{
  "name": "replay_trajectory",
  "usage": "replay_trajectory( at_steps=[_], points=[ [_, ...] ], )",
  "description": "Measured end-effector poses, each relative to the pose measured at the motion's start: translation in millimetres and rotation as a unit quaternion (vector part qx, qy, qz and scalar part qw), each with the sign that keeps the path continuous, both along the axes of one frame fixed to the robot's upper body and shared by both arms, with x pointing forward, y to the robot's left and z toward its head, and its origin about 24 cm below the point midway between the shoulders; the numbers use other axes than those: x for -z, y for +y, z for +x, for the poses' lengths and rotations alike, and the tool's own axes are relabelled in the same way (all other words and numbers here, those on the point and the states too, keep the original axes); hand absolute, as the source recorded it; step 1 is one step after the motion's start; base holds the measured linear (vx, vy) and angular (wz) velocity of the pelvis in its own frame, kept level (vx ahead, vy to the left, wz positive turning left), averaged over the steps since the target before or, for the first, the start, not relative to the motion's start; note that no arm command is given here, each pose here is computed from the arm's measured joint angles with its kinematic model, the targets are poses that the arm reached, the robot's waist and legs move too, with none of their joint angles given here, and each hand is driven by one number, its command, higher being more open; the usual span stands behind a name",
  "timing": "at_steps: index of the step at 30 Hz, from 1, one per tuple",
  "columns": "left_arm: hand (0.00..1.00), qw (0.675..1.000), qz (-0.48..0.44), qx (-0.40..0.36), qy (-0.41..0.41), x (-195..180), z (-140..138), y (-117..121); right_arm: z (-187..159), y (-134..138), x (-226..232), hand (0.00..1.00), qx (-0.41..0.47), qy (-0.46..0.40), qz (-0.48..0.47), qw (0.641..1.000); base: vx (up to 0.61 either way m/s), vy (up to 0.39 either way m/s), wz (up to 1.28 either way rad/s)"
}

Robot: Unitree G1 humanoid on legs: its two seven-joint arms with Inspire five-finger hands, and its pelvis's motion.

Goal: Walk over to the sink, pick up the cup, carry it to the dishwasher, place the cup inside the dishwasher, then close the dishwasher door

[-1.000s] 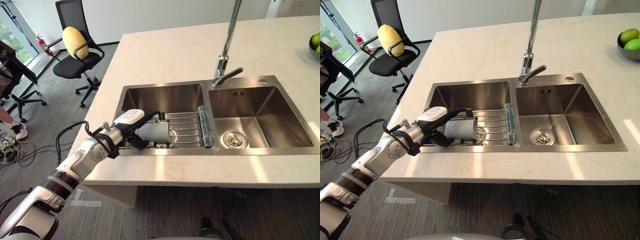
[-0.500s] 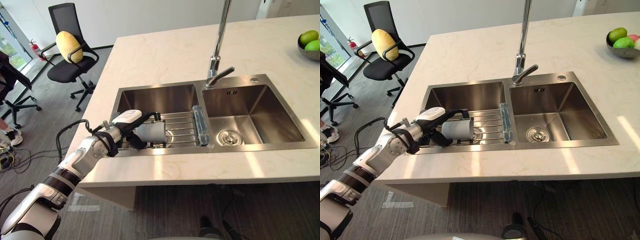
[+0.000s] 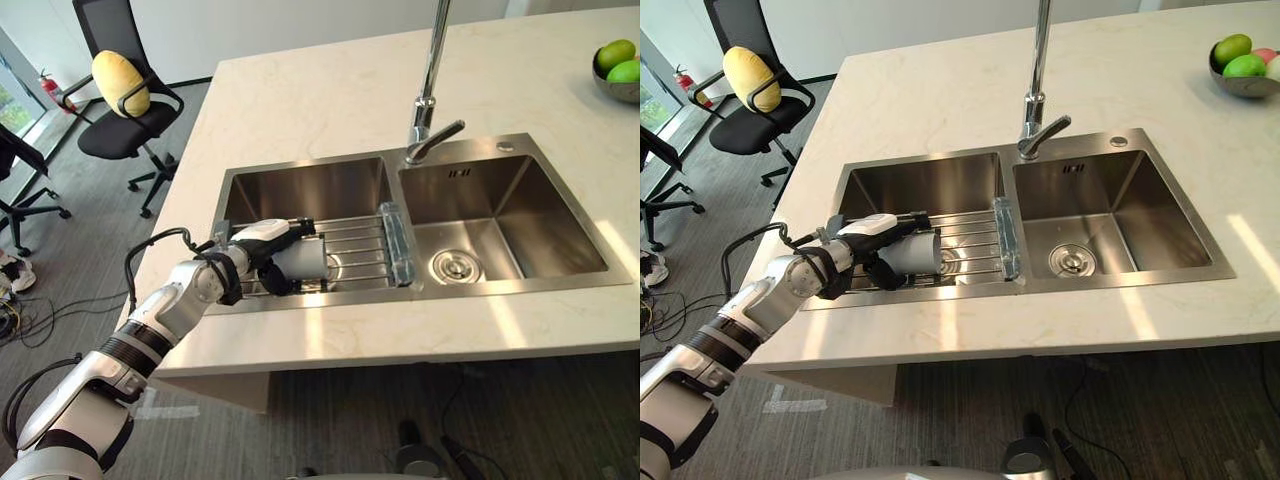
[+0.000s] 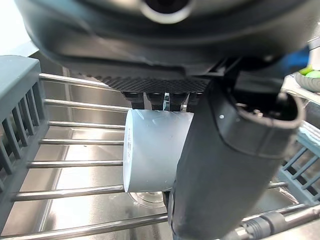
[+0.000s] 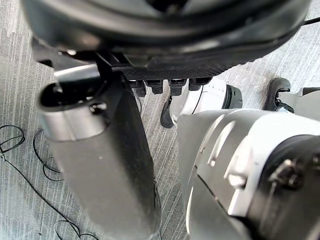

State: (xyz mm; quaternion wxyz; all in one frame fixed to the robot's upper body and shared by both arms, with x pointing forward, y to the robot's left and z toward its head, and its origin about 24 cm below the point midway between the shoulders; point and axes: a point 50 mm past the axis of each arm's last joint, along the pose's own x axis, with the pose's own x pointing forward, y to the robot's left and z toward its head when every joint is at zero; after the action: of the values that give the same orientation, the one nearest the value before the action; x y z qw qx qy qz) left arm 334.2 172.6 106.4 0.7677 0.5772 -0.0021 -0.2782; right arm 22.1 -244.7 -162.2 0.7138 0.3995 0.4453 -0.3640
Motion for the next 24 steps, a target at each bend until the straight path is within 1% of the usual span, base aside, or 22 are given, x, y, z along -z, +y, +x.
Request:
replay_trajectory(
  at_steps=[9, 10, 15, 18, 20, 24],
  points=[
    [1.00, 0.999, 0.005, -0.006, 0.037, -4.9, 6.4, -8.5, 10.3, 3.9, -0.6, 1.00, -0.051, 0.008, -0.014, 0.999, 0.00, 0.000, 0.00],
    [0.00, 0.999, 0.009, -0.008, 0.041, -5.7, 7.1, -8.8, 11.1, 4.2, -0.7, 1.00, -0.054, 0.008, -0.014, 0.998, 0.00, 0.000, 0.00],
    [0.00, 0.998, 0.027, -0.026, 0.058, -11.1, 12.7, -10.4, 18.7, 3.9, -2.4, 1.00, -0.074, 0.009, -0.032, 0.997, 0.00, 0.000, 0.00],
    [0.00, 0.998, 0.044, -0.030, 0.037, -17.5, 16.6, -9.4, 23.7, 3.8, -3.7, 1.00, -0.085, 0.002, -0.037, 0.996, -0.01, -0.012, -0.05],
    [0.00, 0.999, 0.029, -0.026, 0.021, -20.4, 17.8, -9.1, 25.1, 4.5, -3.9, 1.00, -0.091, 0.001, -0.038, 0.995, 0.00, -0.007, -0.02],
    [0.00, 1.000, 0.002, -0.018, -0.022, -12.1, 14.1, -9.4, 25.4, 4.7, -3.9, 1.00, -0.091, 0.002, -0.041, 0.995, 0.01, -0.008, 0.03]
  ],
)
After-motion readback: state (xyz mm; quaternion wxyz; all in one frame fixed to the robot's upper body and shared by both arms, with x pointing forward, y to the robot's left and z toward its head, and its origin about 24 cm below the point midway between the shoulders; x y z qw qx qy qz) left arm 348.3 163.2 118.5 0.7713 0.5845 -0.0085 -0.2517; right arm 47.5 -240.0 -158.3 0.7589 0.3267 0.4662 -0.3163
